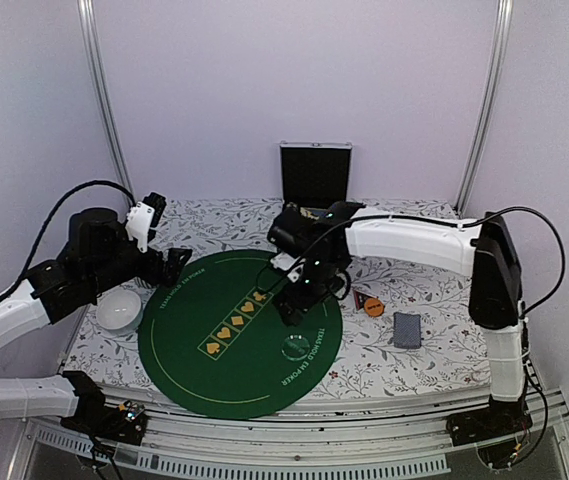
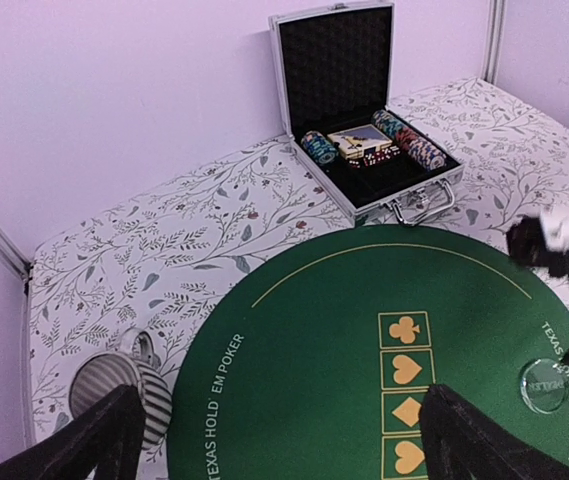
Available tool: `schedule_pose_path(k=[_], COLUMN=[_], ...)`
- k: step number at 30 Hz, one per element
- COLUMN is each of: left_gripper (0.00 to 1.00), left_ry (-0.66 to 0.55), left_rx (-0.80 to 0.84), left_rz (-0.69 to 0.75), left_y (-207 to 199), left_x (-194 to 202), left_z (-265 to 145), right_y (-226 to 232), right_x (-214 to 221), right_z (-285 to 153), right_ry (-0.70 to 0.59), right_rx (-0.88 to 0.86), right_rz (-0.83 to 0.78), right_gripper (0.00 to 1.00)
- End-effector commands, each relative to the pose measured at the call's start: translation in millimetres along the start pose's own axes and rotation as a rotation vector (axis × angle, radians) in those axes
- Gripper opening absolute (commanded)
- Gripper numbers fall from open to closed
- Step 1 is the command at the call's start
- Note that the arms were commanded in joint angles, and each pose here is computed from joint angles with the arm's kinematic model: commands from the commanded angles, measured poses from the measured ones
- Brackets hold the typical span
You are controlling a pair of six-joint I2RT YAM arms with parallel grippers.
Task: Distribute texas hold em gaming equipment
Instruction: Place the dealer button on the poker table mat, then pick up the big blind button from the center of the board.
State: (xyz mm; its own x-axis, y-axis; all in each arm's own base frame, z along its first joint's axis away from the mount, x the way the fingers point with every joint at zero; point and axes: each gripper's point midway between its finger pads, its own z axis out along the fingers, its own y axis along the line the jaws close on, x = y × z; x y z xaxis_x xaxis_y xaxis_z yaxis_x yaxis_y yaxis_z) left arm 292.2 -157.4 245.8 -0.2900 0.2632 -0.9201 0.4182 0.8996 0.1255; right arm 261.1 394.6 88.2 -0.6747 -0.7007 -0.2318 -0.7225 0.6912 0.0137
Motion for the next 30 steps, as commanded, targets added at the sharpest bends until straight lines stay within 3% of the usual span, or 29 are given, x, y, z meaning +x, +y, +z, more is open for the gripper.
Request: schedule_pose_path(k=[1, 6, 16, 26, 30], left_gripper=[0.98, 0.98, 0.98, 0.98, 0.98], left_ry=[-0.008, -0.007, 0.002, 0.008, 0.01], left_rx=[-0.019, -0.011, 0.016, 0.014, 0.02], left_rz=[-0.005, -0.006, -0.007, -0.004, -0.004], left_y=[6.3, 5.2, 0.2, 0.3, -0.8], left_x=[1.7, 2.1, 5.2, 7.3, 7.7], left_z=[0.5, 0.7, 2.5, 3.8, 4.1], right_y=[-105.3, -162.7, -178.7, -175.7, -172.6], right_x=[-5.8, 28.2, 75.0, 89.6, 99.0], right_z=[-37.1, -20.1, 36.1, 53.0, 53.8], right_ry=[-0.129, -0.079, 0.057, 0.13, 0.161], right_rx=[0.077, 0.131, 0.101, 0.083, 0.082], right_rz=[0.189, 0.296, 0.352, 0.377, 0.387], right_gripper=[0.99, 0.99, 0.98, 0.77, 0.74])
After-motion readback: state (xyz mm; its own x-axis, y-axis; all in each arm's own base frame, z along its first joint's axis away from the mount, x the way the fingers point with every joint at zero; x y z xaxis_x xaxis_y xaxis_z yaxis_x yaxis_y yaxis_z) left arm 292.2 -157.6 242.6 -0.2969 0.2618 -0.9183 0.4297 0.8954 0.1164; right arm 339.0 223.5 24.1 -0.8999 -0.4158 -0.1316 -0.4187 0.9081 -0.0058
